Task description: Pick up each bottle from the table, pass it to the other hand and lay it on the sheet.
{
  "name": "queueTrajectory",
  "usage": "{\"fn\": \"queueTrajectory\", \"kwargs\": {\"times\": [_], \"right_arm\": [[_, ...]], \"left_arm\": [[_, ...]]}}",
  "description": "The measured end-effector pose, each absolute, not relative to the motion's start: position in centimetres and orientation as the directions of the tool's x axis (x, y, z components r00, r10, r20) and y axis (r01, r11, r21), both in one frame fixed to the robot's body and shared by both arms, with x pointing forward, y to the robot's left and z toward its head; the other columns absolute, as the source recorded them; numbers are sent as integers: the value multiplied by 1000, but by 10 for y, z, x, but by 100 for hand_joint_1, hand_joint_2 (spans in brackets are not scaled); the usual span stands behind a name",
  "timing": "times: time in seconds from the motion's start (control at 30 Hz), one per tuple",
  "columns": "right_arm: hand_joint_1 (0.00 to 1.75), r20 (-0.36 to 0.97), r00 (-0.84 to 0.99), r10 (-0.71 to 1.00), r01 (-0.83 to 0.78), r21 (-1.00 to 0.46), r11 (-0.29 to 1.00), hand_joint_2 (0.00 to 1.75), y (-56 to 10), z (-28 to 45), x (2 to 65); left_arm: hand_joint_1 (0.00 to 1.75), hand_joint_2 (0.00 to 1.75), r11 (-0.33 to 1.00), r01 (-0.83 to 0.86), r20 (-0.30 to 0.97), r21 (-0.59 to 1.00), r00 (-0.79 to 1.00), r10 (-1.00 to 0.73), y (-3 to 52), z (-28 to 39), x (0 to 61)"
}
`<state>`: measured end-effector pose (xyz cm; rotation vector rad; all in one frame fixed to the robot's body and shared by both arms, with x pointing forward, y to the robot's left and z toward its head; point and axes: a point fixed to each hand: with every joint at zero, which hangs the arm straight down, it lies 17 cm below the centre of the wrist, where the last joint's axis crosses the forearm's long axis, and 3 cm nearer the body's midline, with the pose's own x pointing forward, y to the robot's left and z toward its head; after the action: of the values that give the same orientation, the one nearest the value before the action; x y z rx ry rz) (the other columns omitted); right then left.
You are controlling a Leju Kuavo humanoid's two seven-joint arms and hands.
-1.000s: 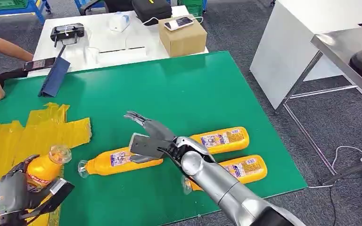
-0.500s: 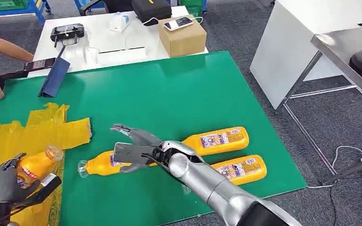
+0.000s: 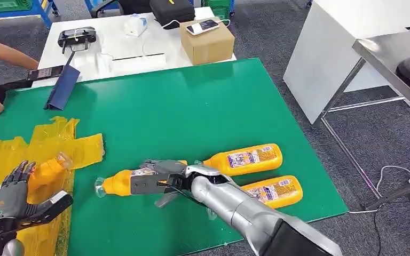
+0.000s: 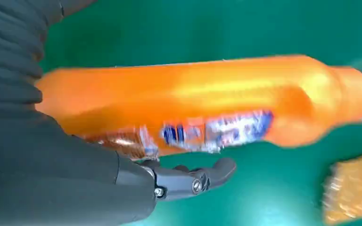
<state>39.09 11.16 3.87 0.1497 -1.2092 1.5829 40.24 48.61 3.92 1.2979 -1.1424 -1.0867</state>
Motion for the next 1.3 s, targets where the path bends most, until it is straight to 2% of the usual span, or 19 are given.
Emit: {"fn": "queueTrajectory", "kwargs": {"times": [0.23, 0.3, 0.33, 0.37, 0.4, 0.6, 0.63, 0.8, 0.83, 1.1, 1.2, 1.27, 1.3], "right_arm": [[0, 445, -450, 775, -707, -707, -4, 175, 84, 12, 406], [0, 382, -459, 802, -698, -714, -59, 175, 73, 0, 406], [127, 360, -464, 810, -695, -715, -81, 175, 69, -4, 406], [127, 342, -469, 814, -692, -716, -98, 175, 66, -7, 406], [175, 328, -474, 817, -690, -715, -114, 175, 63, -10, 405], [175, 313, -468, 827, -690, -714, -120, 175, 57, -15, 406], [175, 317, -464, 827, -689, -716, -112, 175, 57, -15, 406], [175, 395, -436, 809, -677, -736, -7, 175, 68, -7, 410], [175, 421, -429, 799, -672, -740, 29, 175, 71, -3, 411], [175, 684, -425, 592, -559, -713, 423, 175, 104, 61, 421], [175, 770, -450, 452, -526, -637, 563, 175, 117, 98, 415], [175, 810, -473, 348, -502, -572, 649, 175, 121, 127, 407], [175, 821, -473, 319, -494, -547, 676, 175, 121, 136, 405]], "left_arm": [[0, 0, 297, -66, 297, 953, -4, -955, 454, 51, 405], [0, 0, 429, -91, 423, 899, -73, -903, 434, 64, 406], [0, 0, 492, -110, 481, 864, -109, -870, 423, 73, 408], [0, 0, 535, -129, 519, 835, -136, -844, 416, 83, 410], [0, 0, 576, -143, 555, 805, -163, -815, 408, 92, 412], [0, 0, 808, -239, 738, 539, -327, -590, 384, 154, 415], [0, 175, 837, -251, 758, 487, -355, -547, 383, 165, 415], [0, 175, 920, -252, 814, 300, -436, -385, 380, 197, 409], [0, 0, 932, -243, 823, 270, -444, -354, 379, 200, 408], [0, 0, 991, -128, 886, 29, -457, -85, 366, 201, 386], [0, 0, 995, -80, 890, -67, -455, 23, 361, 200, 376], [0, 0, 995, -72, 890, -69, -455, 29, 357, 200, 368], [0, 175, 995, -69, 890, -67, -456, 28, 355, 200, 364]]}}
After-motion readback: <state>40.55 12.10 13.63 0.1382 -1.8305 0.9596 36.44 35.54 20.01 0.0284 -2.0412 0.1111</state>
